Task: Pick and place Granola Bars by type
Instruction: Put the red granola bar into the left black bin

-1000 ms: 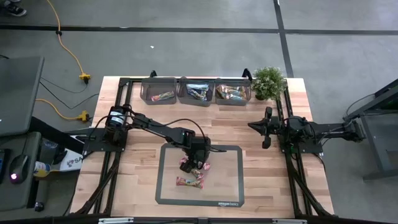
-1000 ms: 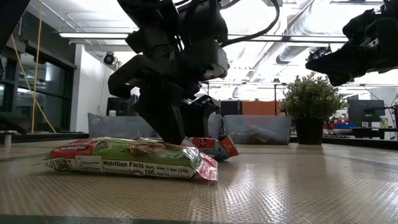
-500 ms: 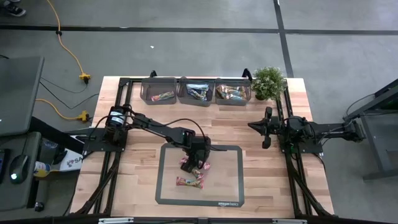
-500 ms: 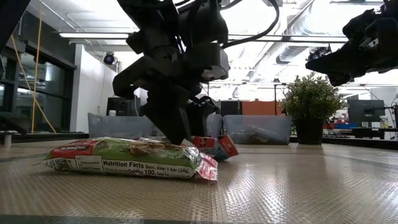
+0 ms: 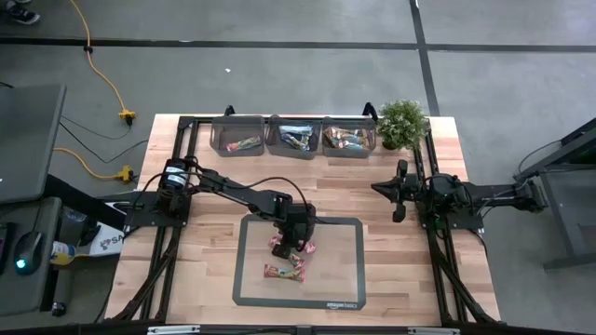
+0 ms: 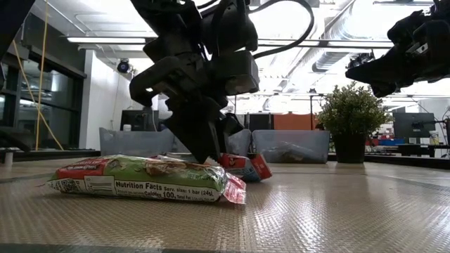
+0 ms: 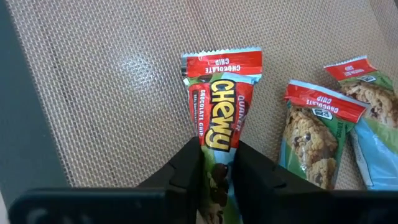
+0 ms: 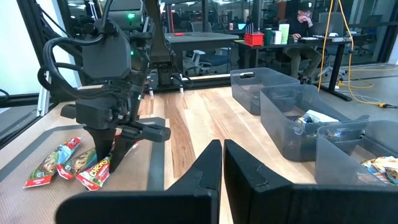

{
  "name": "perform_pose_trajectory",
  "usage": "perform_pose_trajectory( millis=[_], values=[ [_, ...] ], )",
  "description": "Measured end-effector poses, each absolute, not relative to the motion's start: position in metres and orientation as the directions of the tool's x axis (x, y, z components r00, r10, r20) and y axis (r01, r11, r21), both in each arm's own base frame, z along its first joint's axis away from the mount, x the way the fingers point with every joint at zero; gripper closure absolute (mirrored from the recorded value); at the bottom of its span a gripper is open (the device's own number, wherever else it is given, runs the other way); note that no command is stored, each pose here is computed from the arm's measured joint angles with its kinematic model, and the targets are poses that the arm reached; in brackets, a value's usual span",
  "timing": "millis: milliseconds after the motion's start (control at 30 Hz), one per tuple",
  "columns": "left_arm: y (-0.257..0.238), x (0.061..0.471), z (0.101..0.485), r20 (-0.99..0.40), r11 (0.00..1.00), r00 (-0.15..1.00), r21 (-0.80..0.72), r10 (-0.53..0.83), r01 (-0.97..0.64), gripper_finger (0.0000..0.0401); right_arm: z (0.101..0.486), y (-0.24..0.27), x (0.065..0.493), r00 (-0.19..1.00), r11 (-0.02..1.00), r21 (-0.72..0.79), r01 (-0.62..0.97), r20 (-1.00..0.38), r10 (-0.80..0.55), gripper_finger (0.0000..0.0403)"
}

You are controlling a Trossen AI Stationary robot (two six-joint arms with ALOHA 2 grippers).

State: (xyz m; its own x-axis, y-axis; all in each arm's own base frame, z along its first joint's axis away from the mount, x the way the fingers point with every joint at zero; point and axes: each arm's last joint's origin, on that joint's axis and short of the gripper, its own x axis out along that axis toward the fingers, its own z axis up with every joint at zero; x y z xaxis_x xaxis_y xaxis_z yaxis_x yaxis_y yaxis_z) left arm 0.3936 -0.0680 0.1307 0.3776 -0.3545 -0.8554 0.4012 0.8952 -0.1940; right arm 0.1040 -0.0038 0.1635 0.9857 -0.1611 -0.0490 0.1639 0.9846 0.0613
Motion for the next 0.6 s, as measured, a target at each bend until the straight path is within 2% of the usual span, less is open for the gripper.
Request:
perform_pose_trajectory(
  millis=[133, 333, 600],
  values=[
    [-0.068, 0.393, 0.134, -0.851, 0.895, 0.386, -0.193, -0.357, 0.403, 0.0343, 0.164, -0.004, 0.104, 0.986, 0.985, 0.061, 0.164, -0.049, -0.161, 0.0402],
    [-0.068, 0.392, 0.142, -0.845, 0.901, 0.412, -0.167, -0.34, 0.401, 0.0347, 0.164, -0.004, 0.104, 0.986, 0.985, 0.061, 0.164, -0.049, -0.161, 0.0402],
    [-0.063, 0.386, 0.187, -0.807, 0.919, 0.547, 0.014, -0.222, 0.394, 0.0348, 0.164, -0.004, 0.104, 0.986, 0.985, 0.061, 0.164, -0.049, -0.161, 0.0402]
  ],
)
